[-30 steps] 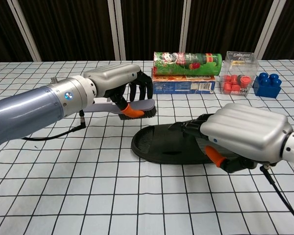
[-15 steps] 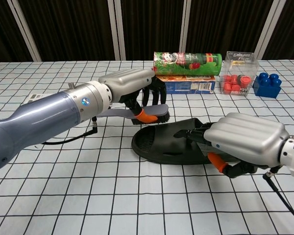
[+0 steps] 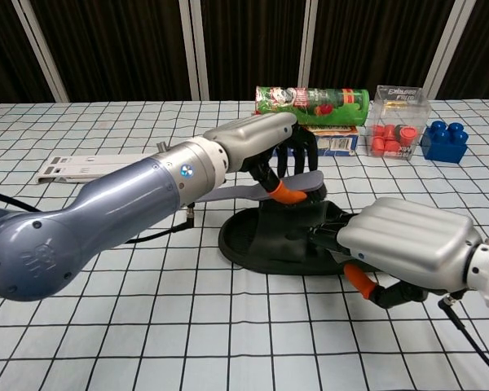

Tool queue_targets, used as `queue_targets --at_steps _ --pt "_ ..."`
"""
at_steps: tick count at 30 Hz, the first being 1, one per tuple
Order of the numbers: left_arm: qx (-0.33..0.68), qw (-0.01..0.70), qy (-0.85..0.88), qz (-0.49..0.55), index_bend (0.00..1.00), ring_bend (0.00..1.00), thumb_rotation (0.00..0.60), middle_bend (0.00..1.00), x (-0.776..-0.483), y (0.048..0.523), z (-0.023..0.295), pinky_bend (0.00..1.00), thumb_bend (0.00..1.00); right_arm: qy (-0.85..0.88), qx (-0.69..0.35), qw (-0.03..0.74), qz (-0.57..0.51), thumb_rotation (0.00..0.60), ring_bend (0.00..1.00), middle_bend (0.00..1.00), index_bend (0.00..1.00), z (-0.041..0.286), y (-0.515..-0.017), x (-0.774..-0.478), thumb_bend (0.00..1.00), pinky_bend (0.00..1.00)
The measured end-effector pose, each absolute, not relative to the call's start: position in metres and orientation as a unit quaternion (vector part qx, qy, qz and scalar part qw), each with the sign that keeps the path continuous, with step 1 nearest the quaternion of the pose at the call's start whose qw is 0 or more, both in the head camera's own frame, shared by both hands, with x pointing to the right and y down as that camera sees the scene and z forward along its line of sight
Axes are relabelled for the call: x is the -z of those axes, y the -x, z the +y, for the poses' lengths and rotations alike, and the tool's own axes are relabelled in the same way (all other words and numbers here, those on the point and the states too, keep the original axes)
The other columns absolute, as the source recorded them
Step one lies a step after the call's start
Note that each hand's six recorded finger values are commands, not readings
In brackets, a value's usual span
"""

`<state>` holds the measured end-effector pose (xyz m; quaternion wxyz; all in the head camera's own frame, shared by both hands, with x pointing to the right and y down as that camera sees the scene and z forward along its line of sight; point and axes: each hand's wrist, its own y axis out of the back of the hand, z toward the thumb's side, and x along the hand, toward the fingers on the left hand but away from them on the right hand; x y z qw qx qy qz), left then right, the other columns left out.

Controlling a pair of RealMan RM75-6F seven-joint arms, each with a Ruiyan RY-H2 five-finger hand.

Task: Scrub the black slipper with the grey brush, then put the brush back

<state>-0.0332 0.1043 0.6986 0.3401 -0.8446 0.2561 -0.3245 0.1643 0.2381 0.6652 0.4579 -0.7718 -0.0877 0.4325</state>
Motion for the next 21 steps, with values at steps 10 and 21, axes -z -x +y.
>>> queue_targets --at_steps 10,21 --pt "0.322 0.313 0.857 0.253 0.55 0.6 0.6 0.73 -0.697 0.015 0.107 0.64 0.65 0.774 -0.429 0.457 -0.087 0.6 0.23 0.23 0.0 0.24 -0.161 -0.666 0.8 0.42" --pt "0.369 0.314 0.848 0.216 0.56 0.61 0.6 0.73 -0.699 0.036 0.102 0.64 0.66 0.772 -0.432 0.457 -0.093 0.6 0.23 0.23 0.0 0.237 -0.164 -0.664 0.8 0.42"
